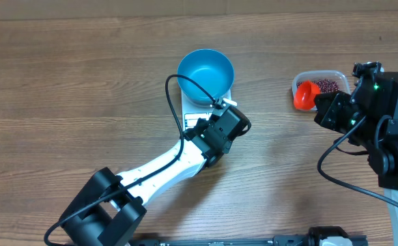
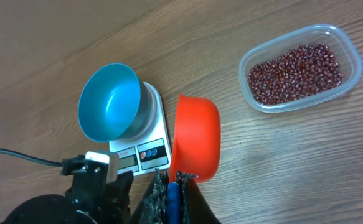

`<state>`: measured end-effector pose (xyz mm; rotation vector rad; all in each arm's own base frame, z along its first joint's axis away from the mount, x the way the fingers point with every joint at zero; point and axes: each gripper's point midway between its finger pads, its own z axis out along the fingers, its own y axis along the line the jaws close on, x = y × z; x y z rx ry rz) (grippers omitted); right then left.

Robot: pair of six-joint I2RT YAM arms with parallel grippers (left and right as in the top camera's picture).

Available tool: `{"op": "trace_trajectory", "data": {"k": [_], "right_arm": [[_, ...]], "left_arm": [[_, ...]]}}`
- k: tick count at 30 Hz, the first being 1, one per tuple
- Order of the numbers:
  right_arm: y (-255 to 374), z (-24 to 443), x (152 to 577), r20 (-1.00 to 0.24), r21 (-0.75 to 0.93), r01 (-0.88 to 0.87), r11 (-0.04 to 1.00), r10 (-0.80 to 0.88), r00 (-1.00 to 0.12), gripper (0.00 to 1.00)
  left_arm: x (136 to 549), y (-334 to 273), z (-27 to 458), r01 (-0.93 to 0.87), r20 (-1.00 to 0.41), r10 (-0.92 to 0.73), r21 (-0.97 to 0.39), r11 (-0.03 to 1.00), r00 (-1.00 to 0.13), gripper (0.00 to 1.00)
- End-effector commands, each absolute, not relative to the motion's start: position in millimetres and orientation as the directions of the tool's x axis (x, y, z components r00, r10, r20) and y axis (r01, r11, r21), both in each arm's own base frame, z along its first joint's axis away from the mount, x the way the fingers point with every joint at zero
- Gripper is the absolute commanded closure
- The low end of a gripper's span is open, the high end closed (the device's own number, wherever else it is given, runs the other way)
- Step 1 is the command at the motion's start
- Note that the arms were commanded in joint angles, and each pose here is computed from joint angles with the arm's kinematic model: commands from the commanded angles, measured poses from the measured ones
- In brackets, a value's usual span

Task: Scoop item into bowl and weigh 150g on scale
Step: 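Move the left gripper over the scale's front buttons, then press the scale's red power button down with the left gripper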

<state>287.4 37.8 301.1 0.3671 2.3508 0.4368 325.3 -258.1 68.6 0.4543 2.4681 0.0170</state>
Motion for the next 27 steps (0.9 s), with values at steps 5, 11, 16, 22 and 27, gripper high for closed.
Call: {"op": "trace_trajectory", "data": {"k": [5,11,16,22,27], "right_arm": [[36,314,289,-0.626,0.404,0.124,0.906,0.373,-0.684,0.96],[36,314,289,-0.627,0.404,0.124,0.906,0.373,-0.684,0.96],[36,314,289,-0.627,0.404,0.124,0.906,0.373,-0.684,0.96],[36,314,289,-0.627,0.404,0.124,0.906,0.373,-0.684,0.96],[36,314,289,-0.625,0.406,0.122,0.906,0.373,-0.685,0.96]], "left_arm": [[323,-256,58,0.339,-0.576,0.351,0.134,0.931,-0.738,0.96],[325,-255,51,0.347,-0.599,0.356,0.135,0.928,-0.717,0.96],[327,-257,49,0.373,-0.615,0.379,0.146,0.916,-0.691,0.95],[327,-258,47,0.370,-0.625,0.369,0.135,0.919,-0.688,0.96],[328,-259,48,0.352,-0.634,0.344,0.119,0.929,-0.693,0.96]]}}
